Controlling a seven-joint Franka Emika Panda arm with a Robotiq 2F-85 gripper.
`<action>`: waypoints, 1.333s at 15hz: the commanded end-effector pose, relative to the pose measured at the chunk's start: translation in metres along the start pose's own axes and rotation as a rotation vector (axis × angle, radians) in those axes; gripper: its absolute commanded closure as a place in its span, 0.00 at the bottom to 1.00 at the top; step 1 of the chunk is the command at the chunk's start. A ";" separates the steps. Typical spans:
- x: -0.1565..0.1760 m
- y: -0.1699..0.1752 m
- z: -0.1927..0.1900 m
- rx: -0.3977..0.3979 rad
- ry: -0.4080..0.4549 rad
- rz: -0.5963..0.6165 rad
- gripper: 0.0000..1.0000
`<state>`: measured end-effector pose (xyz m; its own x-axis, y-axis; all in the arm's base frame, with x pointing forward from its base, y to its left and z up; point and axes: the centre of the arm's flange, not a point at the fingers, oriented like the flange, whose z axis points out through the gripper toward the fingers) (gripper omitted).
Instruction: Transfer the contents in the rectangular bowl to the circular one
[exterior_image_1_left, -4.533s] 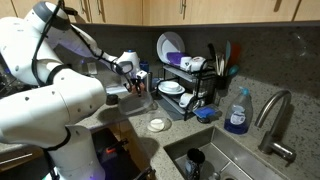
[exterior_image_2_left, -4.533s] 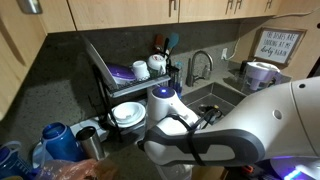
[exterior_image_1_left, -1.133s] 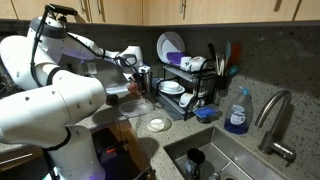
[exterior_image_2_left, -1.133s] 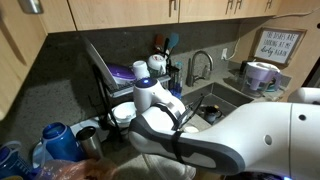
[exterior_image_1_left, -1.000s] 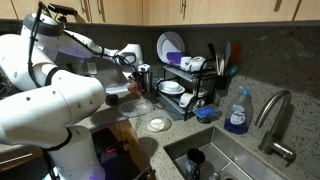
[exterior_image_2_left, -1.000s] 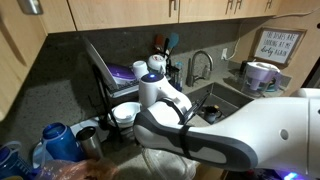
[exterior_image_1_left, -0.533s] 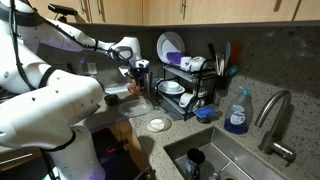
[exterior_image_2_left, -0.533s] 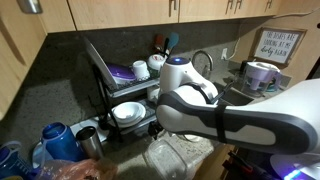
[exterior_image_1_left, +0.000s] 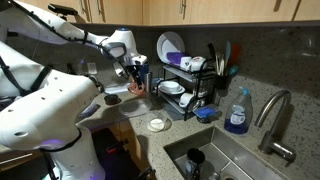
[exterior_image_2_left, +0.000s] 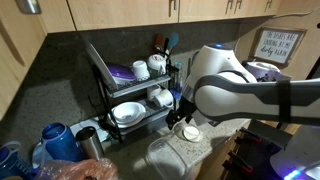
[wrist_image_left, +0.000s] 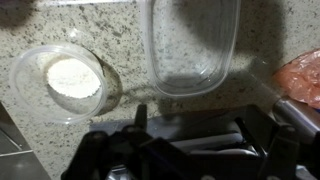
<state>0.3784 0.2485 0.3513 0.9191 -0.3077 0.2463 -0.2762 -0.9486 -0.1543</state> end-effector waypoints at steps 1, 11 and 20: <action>-0.017 0.037 -0.024 0.076 0.017 -0.005 0.00; -0.031 0.092 -0.047 0.163 0.055 -0.012 0.00; -0.021 0.077 -0.044 0.149 0.060 -0.011 0.00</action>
